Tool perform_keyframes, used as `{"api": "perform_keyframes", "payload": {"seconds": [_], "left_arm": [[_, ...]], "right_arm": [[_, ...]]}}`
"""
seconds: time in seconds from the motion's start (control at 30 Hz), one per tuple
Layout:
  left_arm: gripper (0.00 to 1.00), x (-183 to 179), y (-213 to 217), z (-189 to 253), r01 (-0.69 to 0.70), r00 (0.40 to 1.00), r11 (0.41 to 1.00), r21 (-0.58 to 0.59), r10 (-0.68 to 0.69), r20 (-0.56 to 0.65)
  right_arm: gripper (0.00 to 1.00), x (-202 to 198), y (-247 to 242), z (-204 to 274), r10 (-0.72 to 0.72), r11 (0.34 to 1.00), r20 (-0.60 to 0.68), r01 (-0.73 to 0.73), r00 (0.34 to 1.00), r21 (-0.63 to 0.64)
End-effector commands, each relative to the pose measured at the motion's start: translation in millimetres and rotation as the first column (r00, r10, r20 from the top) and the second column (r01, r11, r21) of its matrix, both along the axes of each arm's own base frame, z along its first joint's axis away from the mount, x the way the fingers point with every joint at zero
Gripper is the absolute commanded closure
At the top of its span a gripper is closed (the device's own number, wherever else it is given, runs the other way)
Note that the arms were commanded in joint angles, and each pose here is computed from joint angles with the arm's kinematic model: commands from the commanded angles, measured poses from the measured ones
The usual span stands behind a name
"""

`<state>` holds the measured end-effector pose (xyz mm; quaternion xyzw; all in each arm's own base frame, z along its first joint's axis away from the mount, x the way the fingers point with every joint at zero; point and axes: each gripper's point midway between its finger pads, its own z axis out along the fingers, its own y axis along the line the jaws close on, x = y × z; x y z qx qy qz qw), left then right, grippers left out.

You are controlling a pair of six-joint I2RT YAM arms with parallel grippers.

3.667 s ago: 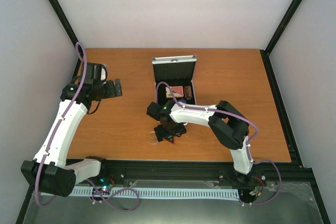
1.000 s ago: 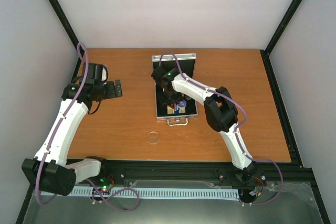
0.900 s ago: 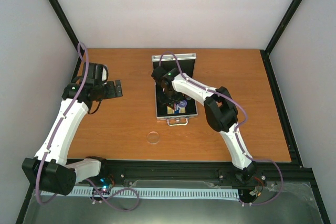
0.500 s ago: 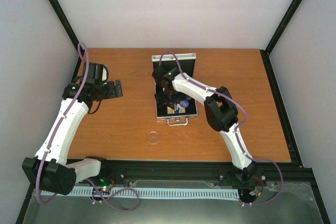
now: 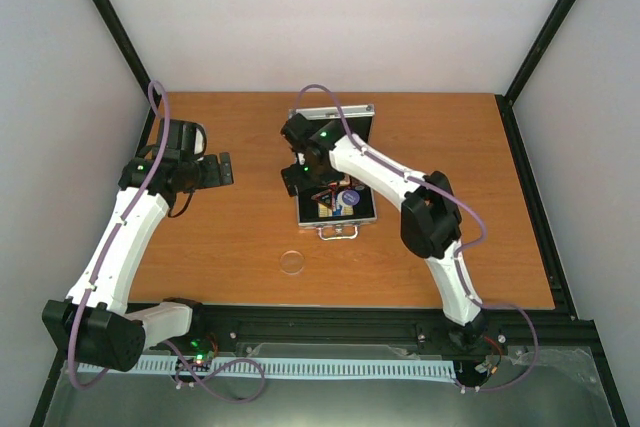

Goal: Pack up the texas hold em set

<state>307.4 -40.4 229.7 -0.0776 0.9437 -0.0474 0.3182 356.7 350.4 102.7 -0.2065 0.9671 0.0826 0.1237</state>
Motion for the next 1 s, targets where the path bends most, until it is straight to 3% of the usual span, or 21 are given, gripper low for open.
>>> {"api": "perform_keyframes", "payload": {"seconds": [0.0, 0.13, 0.3, 0.53, 0.97], "left_arm": [[0.00, 3.8, -0.7, 10.4, 0.012, 0.999, 1.000, 0.007, -0.012, 0.032], [0.00, 5.3, -2.2, 13.1, 0.016, 0.999, 1.000, 0.001, -0.016, 0.037], [0.00, 5.7, -4.0, 15.0, 0.020, 0.999, 1.000, -0.010, -0.020, 0.039], [0.00, 3.6, -7.8, 14.0, 0.029, 0.999, 0.999, -0.034, -0.028, 0.041], [0.00, 0.6, -6.7, 12.7, 0.028, 0.999, 0.999, -0.027, -0.027, 0.040]], "right_arm": [[0.00, -52.3, 22.8, 29.0, 0.121, 0.993, 0.008, -0.120, 0.993, -0.021], [0.00, -120.2, 39.3, 20.3, 0.228, 0.969, -0.008, -0.227, 0.974, -0.099], [0.00, -161.8, 40.6, -0.7, 0.207, 0.975, -0.112, -0.214, 0.972, -0.055], [0.00, -183.5, 32.6, -34.3, 0.209, 0.973, -0.188, -0.223, 0.960, -0.056], [0.00, -186.9, 49.9, -62.4, 0.264, 0.958, -0.244, -0.284, 0.933, -0.050]]}}
